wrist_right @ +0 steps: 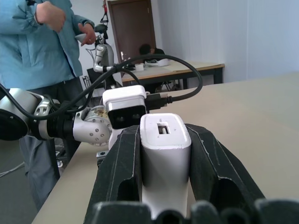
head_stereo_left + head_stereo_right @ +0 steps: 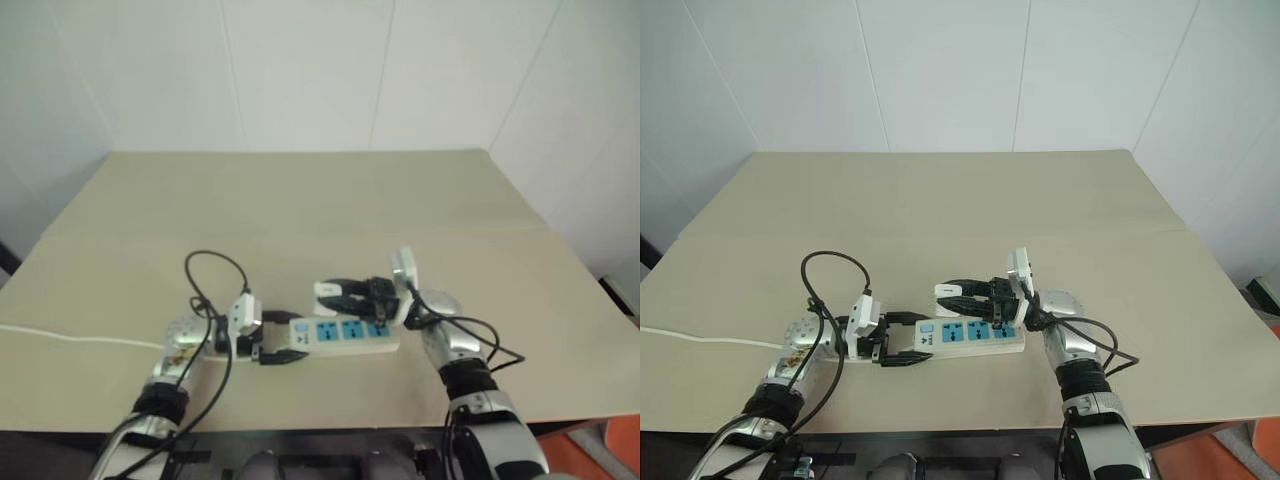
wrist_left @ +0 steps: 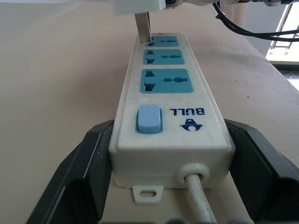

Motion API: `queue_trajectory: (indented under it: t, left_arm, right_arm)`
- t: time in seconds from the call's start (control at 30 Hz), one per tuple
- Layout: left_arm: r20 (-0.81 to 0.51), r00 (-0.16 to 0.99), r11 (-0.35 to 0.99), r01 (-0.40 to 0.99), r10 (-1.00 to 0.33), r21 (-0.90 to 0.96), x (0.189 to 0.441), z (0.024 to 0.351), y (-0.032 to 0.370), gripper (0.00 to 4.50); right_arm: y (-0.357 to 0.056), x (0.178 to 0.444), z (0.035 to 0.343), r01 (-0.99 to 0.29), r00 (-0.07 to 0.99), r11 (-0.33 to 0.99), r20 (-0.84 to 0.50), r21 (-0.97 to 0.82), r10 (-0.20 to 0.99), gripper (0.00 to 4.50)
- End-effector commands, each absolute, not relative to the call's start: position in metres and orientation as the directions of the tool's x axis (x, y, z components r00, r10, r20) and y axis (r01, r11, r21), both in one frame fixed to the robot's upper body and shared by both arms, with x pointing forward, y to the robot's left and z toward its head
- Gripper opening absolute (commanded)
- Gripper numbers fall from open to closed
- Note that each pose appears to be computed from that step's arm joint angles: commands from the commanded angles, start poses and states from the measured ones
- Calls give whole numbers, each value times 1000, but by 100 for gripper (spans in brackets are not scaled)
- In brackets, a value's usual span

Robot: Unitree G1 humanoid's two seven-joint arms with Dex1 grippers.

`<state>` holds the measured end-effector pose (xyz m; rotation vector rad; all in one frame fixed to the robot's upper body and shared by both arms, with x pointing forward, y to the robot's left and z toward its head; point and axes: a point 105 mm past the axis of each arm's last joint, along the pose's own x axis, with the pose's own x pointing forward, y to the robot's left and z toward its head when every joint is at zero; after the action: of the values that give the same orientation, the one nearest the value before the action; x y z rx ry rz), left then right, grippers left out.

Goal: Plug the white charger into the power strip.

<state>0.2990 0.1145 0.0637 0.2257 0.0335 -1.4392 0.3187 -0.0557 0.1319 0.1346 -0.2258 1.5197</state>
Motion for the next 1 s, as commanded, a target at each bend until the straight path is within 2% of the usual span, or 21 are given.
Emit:
queue_trajectory:
  t: [0.03,0.6,1.0]
  left_arm:
    - [-219,101,82,992,-970,93,290,51,116,325]
    - [-243,102,78,991,-965,108,293,56,125,325]
    - [-239,107,84,991,-965,106,293,55,123,325]
  right_arm:
    - [-48,316,138,-994,-24,2,229,-109,973,115]
    - [-57,327,116,-996,-19,-6,146,-94,989,115]
    - [-60,320,106,-995,-50,-40,105,-90,993,115]
